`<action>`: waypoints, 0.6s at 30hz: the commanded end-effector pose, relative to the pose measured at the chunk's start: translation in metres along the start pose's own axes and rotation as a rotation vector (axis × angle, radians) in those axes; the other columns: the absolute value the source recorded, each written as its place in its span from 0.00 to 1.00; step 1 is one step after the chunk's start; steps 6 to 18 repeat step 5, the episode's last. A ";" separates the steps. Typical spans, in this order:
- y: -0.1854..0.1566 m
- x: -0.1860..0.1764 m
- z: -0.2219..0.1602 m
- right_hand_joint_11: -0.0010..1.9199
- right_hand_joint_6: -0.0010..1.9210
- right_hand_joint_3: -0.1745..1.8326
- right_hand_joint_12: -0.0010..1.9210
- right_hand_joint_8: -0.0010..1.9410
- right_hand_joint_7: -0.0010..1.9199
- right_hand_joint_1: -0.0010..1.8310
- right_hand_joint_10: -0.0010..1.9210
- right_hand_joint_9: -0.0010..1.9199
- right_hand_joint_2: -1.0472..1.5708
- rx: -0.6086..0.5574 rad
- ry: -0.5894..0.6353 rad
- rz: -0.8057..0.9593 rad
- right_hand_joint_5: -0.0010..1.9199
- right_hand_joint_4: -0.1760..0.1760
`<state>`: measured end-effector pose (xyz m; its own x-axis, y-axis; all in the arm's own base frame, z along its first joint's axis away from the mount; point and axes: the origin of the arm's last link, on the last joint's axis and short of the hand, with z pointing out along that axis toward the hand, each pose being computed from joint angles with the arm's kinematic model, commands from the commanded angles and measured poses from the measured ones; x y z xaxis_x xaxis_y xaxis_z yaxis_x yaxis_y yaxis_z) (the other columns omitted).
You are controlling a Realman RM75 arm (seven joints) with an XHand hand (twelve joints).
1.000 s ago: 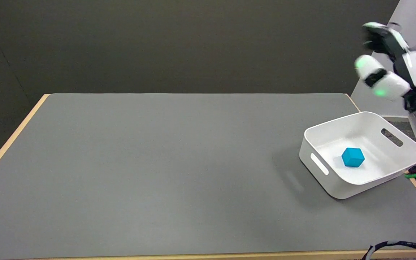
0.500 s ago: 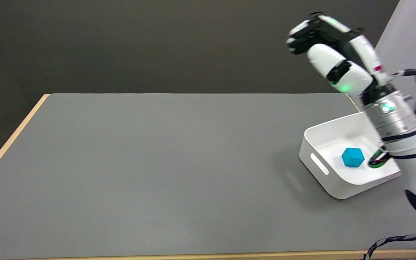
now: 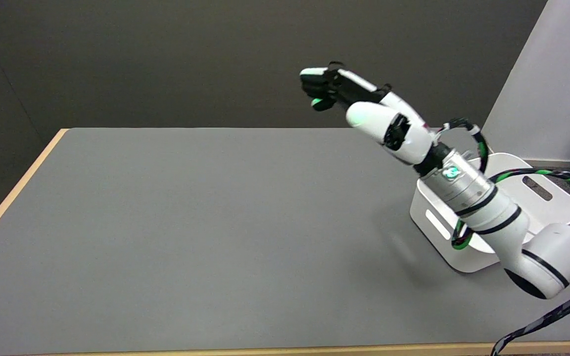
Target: Place blue wooden cube into white box.
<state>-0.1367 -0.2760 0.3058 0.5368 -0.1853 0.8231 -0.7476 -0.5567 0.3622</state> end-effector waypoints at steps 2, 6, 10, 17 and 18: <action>0.011 -0.039 0.010 0.00 0.23 0.58 0.48 0.16 0.10 0.05 0.28 0.05 0.73 -0.036 -0.146 0.109 0.10 0.66; 0.015 -0.037 0.009 0.00 0.23 0.61 0.44 0.14 0.07 0.08 0.27 0.02 0.73 -0.046 -0.136 0.114 0.08 0.47; 0.015 -0.037 0.009 0.00 0.23 0.61 0.44 0.14 0.07 0.08 0.27 0.02 0.73 -0.046 -0.136 0.114 0.08 0.47; 0.015 -0.037 0.009 0.00 0.23 0.61 0.44 0.14 0.07 0.08 0.27 0.02 0.73 -0.046 -0.136 0.114 0.08 0.47; 0.015 -0.037 0.009 0.00 0.23 0.61 0.44 0.14 0.07 0.08 0.27 0.02 0.73 -0.046 -0.136 0.114 0.08 0.47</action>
